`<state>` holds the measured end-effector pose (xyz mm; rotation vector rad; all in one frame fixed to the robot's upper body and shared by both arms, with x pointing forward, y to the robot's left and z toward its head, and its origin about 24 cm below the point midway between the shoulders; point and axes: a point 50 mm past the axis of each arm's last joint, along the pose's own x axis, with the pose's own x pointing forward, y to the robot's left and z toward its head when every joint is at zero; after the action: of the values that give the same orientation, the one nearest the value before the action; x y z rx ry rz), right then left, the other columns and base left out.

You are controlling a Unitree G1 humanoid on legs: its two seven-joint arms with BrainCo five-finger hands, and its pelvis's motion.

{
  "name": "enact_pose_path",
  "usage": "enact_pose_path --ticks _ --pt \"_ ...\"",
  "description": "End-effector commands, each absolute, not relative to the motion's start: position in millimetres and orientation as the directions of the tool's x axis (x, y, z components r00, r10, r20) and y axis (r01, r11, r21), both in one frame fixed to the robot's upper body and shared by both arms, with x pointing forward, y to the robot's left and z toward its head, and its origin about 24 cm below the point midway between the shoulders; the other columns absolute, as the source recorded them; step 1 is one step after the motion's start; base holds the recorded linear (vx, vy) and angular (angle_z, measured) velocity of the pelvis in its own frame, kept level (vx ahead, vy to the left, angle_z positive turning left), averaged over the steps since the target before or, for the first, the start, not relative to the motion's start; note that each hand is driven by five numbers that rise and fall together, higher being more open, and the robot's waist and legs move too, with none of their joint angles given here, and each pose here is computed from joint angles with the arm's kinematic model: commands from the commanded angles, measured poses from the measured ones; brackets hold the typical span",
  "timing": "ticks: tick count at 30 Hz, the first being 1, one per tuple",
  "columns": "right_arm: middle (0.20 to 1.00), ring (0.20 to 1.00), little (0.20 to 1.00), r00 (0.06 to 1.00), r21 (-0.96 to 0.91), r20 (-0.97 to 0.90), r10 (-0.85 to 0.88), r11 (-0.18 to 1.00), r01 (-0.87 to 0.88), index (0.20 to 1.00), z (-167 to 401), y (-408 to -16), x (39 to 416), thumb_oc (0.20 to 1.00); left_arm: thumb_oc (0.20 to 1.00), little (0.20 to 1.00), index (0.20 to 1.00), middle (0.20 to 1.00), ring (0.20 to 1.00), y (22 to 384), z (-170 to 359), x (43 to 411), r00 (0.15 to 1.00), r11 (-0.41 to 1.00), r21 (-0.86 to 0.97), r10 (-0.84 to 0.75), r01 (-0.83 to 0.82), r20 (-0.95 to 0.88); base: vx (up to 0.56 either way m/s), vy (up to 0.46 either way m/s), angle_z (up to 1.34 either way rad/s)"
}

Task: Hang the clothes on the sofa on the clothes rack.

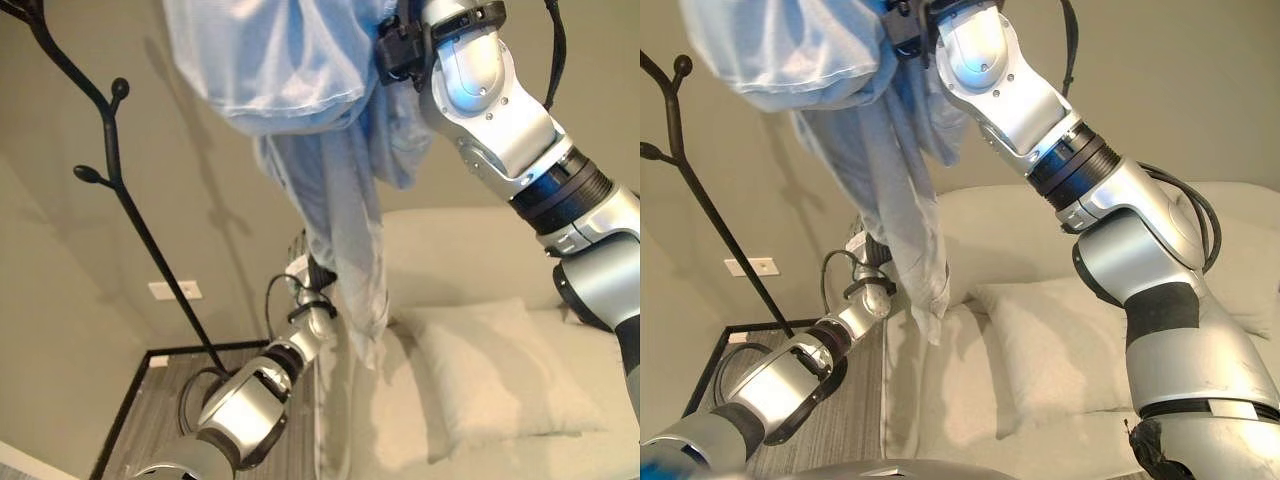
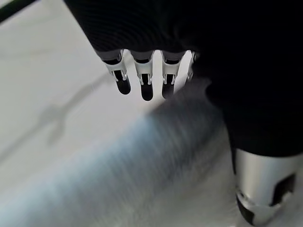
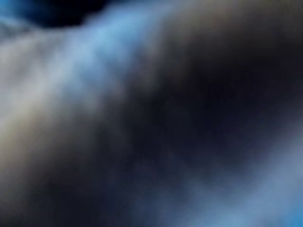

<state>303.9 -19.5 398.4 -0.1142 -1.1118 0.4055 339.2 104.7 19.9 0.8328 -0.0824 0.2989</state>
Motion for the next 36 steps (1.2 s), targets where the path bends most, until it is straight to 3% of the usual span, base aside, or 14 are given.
enact_pose_path --ticks 1,3,4,5,11,14,16,19,20,25,29,31,36 --pt "0.2 0.2 0.2 0.335 -0.241 0.889 0.312 0.941 -0.236 0.2 431.0 -20.7 300.4 0.2 1.0 1.0 1.0 1.0 1.0 96.5 28.6 349.4 0.958 0.618 0.734 0.214 -0.282 0.188 0.0 0.0 0.0" --pt "0.2 0.2 0.2 0.325 -0.25 0.886 0.332 0.93 -0.27 0.2 429.0 -14.6 296.0 0.2 1.0 1.0 1.0 1.0 1.0 82.6 20.4 344.6 0.974 0.688 0.693 0.202 -0.214 0.1 -0.01 -0.013 -0.05" --pt "0.2 0.2 0.2 0.325 -0.251 0.885 0.334 0.929 -0.272 0.2 428.6 -14.3 295.9 0.2 0.536 0.536 0.536 0.536 0.536 79.5 19.2 343.8 0.977 0.71 0.675 0.199 -0.199 0.078 -0.01 -0.012 -0.04" --pt "0.2 0.2 0.2 0.331 -0.248 0.883 0.332 0.93 -0.271 0.2 428.1 -14.7 296.5 0.2 0.2 0.2 0.2 0.2 0.2 73.3 17.7 342.6 0.981 0.751 0.637 0.191 -0.173 0.04 0.0 0.0 0.0" --pt "0.2 0.2 0.2 0.349 -0.244 0.882 0.316 0.941 -0.235 0.2 426.6 -23.4 300.1 0.2 0.2 0.2 0.2 0.2 0.2 62.1 14.3 338.9 0.987 0.853 0.51 0.156 -0.113 -0.042 0.0 0.0 -0.06" --pt "0.2 0.2 0.2 0.384 -0.236 0.883 0.269 0.963 -0.131 0.2 428.4 -50.8 310.4 0.2 0.2 0.2 0.2 0.2 0.2 73.6 10.8 338.1 0.983 0.887 0.448 0.165 -0.115 -0.074 0.0 0.0 0.0" --pt "0.2 0.2 0.2 0.387 -0.246 0.887 0.251 0.967 -0.064 0.2 429.3 -68.9 311.9 0.2 0.2 0.2 0.2 0.2 0.2 80.4 20.1 339.3 0.991 0.897 0.426 0.135 -0.119 -0.008 0.0 -0.006 0.02" --pt "0.2 0.2 0.2 0.306 -0.318 0.91 0.28 0.944 0.083 0.2 428.3 -103.6 294.3 0.2 0.2 0.2 0.2 0.2 0.2 99.5 63.0 336.2 0.964 0.91 0.373 0.086 -0.179 0.252 -0.02 -0.036 0.21" --pt "0.2 0.2 0.2 0.23 -0.338 0.927 0.296 0.925 0.171 0.2 420.9 -129.6 274.6 0.2 0.2 0.2 0.2 0.2 0.2 130.0 95.4 326.5 0.892 0.875 0.387 0.102 -0.291 0.44 -0.04 -0.07 0.31" --pt "0.2 0.2 0.2 0.157 -0.306 0.948 0.276 0.927 0.22 0.2 396.6 -158.8 250.8 0.2 0.2 0.2 0.2 0.2 0.2 198.9 135.8 292.3 0.718 0.704 0.423 0.178 -0.571 0.673 -0.09 -0.105 0.25" --pt "0.2 0.2 0.2 0.148 -0.31 0.948 0.282 0.925 0.22 0.2 378.6 -165.9 244.5 0.2 0.2 0.2 0.2 0.2 0.2 209.4 164.7 278.3 0.581 0.603 0.394 0.145 -0.694 0.801 -0.23 0.016 0.63" --pt "0.2 0.2 0.2 0.196 -0.343 0.936 0.292 0.882 0.323 0.2 363.1 -177.9 244.4 0.2 0.2 0.2 0.2 0.2 0.2 211.9 166.2 273.7 0.551 0.582 0.37 0.166 -0.724 0.818 -0.1 0.275 1.05" --pt "0.2 0.2 0.2 0.276 -0.341 0.928 0.249 0.865 0.368 0.2 341.7 -197.3 245.6 0.2 0.2 0.2 0.2 0.2 0.2 205.1 162.5 275.9 0.545 0.582 0.365 0.166 -0.727 0.822 0.0 0.232 0.37"
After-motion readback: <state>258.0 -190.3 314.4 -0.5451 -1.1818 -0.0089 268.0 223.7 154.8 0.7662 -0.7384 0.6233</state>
